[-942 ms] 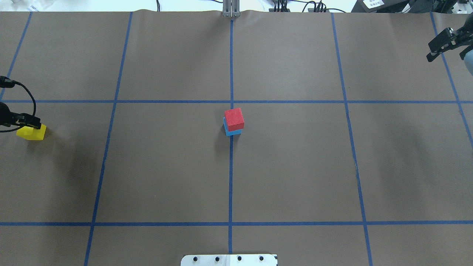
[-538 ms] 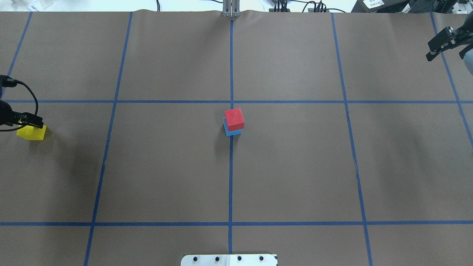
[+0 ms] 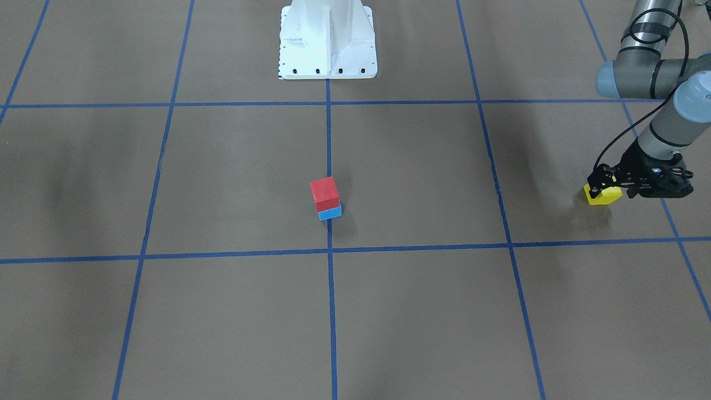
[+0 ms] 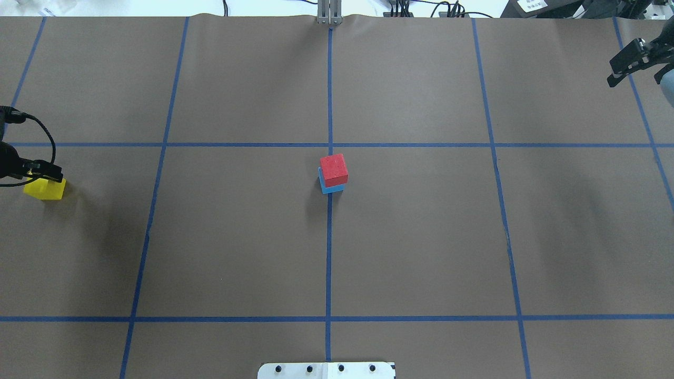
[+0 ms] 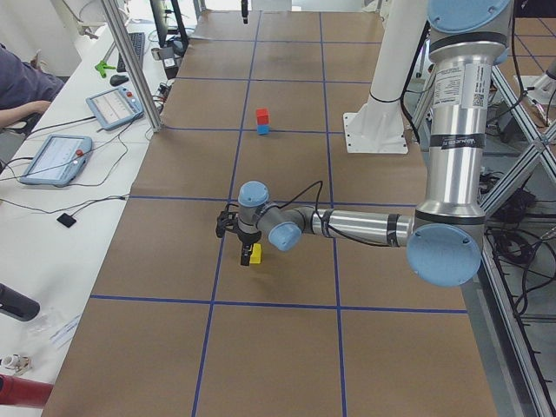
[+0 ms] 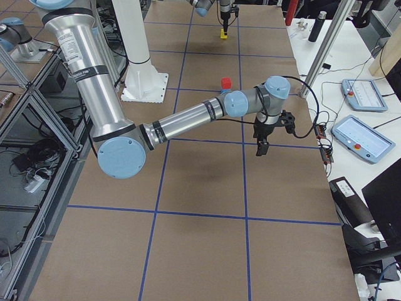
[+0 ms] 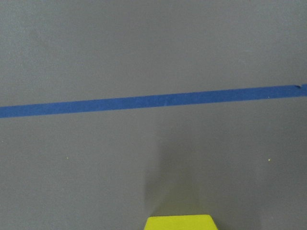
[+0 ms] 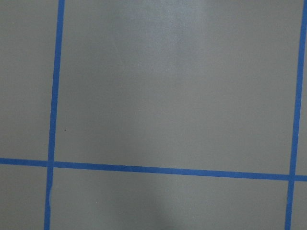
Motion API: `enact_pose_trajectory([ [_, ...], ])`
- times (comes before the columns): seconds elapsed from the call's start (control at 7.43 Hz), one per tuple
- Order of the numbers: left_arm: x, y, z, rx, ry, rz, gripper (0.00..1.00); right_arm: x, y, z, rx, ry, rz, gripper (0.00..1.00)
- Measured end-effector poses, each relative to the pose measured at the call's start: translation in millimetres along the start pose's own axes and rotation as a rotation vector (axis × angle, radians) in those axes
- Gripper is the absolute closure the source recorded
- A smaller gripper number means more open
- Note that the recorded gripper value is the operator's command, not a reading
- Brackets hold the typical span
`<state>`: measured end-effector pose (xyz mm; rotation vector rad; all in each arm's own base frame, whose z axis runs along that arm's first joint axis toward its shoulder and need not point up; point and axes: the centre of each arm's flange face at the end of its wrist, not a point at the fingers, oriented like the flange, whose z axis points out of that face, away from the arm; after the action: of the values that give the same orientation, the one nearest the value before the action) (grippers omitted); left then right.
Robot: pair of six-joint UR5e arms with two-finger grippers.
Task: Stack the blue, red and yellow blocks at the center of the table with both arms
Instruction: 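Lower the left gripper onto the yellow cube and close it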
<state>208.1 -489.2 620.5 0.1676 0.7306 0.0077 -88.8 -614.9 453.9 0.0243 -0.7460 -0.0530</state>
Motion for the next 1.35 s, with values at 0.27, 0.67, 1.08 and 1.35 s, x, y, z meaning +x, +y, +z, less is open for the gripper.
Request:
enact_pose_trajectory([
  [0.27,-0.4,0.4,0.0,0.000,0.000,-0.001,0.10,0.5,-0.1,0.5,-0.001,0.000,0.000,0.00],
  [0.67,-1.1,1.7,1.5,-0.004,-0.002,-0.002,0.63,1.0,0.2,1.0,-0.002,0.001,0.002,0.00],
  [1.08,9.1,2.1,-11.4,0.010,0.018,0.011,1.00,0.9,0.0,0.9,-0.001,0.002,0.002,0.00],
  [1.35,32.1,0.0,-40.5,0.011,0.065,0.023,1.00,0.5,-0.1,0.5,0.000,0.002,0.002,0.00],
])
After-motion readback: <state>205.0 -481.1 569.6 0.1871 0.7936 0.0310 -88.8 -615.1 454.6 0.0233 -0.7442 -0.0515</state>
